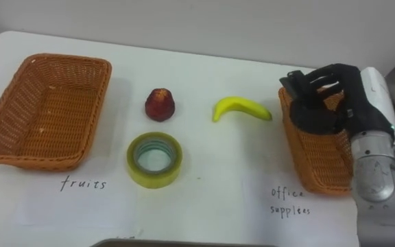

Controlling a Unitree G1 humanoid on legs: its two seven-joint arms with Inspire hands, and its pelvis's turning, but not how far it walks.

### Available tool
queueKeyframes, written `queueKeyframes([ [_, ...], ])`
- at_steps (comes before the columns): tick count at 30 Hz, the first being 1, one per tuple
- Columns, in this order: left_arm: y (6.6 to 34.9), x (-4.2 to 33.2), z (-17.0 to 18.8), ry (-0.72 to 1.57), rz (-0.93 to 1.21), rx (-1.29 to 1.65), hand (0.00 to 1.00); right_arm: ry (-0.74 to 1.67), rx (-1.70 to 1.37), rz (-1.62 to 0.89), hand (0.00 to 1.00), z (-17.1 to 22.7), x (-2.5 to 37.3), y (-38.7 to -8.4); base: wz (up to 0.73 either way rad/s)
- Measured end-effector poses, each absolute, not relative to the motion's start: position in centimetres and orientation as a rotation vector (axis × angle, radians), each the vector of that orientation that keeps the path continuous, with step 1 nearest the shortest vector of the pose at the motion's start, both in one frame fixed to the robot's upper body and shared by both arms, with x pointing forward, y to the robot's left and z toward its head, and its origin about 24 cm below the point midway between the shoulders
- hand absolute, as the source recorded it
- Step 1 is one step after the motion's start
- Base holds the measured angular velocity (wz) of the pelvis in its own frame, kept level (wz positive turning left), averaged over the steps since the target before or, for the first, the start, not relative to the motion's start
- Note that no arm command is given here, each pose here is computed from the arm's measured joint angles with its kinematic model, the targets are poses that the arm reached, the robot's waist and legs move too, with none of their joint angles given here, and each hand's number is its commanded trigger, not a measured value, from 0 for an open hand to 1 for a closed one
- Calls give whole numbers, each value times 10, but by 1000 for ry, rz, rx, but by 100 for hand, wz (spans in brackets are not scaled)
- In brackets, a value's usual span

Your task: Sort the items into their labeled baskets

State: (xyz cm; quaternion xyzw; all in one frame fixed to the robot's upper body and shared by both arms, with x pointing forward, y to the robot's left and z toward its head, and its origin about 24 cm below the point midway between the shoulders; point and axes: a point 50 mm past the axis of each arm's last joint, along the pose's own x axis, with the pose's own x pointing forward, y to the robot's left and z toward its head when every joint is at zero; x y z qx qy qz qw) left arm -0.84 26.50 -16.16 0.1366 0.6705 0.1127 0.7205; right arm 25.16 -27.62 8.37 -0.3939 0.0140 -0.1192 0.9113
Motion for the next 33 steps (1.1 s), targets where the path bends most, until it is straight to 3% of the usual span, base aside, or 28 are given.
queueKeyframes([
  [33,264,-15,-161,1515,250,296,0,144,-795,-253,100,65,249,-286,0],
])
